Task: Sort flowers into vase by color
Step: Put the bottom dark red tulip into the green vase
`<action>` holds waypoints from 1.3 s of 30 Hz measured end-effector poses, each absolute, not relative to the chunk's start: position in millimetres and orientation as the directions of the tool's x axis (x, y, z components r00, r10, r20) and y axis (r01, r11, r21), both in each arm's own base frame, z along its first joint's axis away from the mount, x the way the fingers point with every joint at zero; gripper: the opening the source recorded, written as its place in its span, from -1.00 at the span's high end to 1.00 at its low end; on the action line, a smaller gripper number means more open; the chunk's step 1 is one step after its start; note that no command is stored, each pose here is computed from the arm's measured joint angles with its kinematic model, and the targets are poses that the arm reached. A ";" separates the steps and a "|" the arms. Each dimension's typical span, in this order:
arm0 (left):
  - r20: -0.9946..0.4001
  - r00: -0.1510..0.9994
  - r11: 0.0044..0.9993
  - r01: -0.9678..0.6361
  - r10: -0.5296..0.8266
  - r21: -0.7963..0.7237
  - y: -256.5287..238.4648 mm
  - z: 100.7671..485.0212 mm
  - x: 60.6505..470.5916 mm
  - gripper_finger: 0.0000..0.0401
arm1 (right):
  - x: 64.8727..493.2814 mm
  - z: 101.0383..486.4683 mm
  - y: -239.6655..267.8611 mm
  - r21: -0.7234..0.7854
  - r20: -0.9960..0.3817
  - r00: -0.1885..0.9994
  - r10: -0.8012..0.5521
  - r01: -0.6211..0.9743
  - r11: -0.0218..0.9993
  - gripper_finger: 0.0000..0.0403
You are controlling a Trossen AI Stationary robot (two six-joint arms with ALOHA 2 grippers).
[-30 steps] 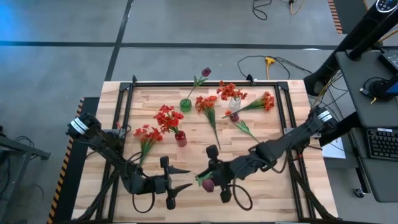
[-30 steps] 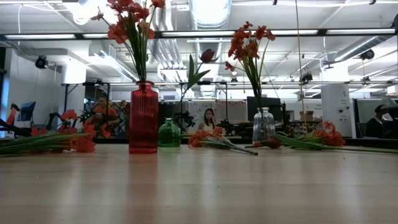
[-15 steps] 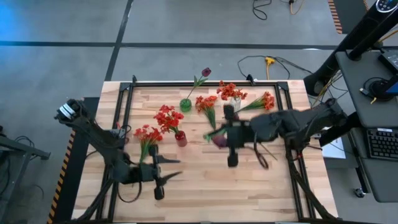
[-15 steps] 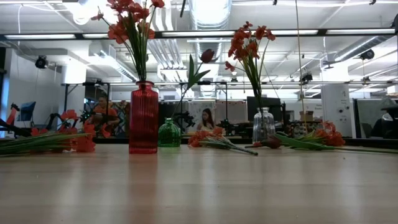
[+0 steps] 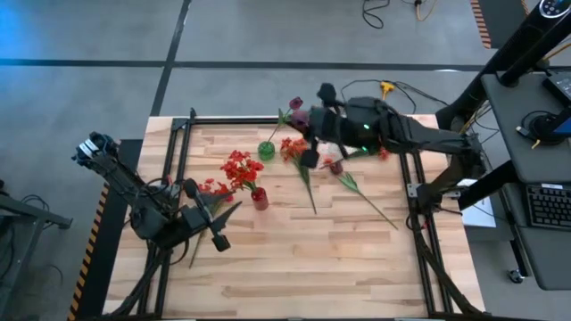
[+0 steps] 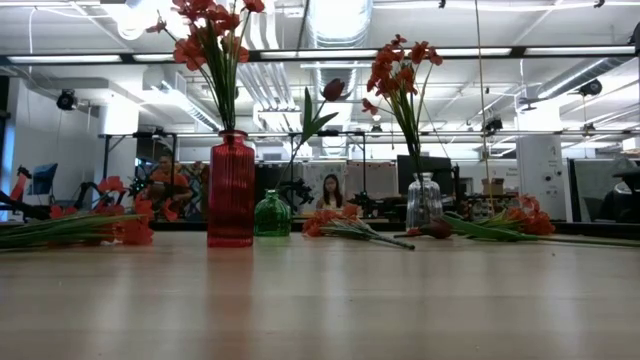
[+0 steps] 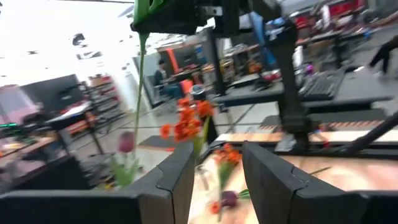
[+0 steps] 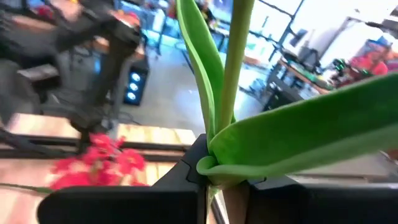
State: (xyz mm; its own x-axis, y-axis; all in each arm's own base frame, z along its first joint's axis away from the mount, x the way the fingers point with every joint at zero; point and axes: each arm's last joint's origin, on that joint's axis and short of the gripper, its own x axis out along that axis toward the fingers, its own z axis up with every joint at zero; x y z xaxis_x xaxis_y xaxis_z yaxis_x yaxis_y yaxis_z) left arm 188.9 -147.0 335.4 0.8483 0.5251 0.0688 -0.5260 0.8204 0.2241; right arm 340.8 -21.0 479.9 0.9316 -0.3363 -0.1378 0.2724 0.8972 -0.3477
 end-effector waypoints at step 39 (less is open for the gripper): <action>0.013 0.818 0.792 -0.561 0.575 0.240 -169.3 351.3 165.2 0.41 | 423.1 391.8 -145.7 -0.239 -0.337 0.927 -0.162 0.083 0.968 0.91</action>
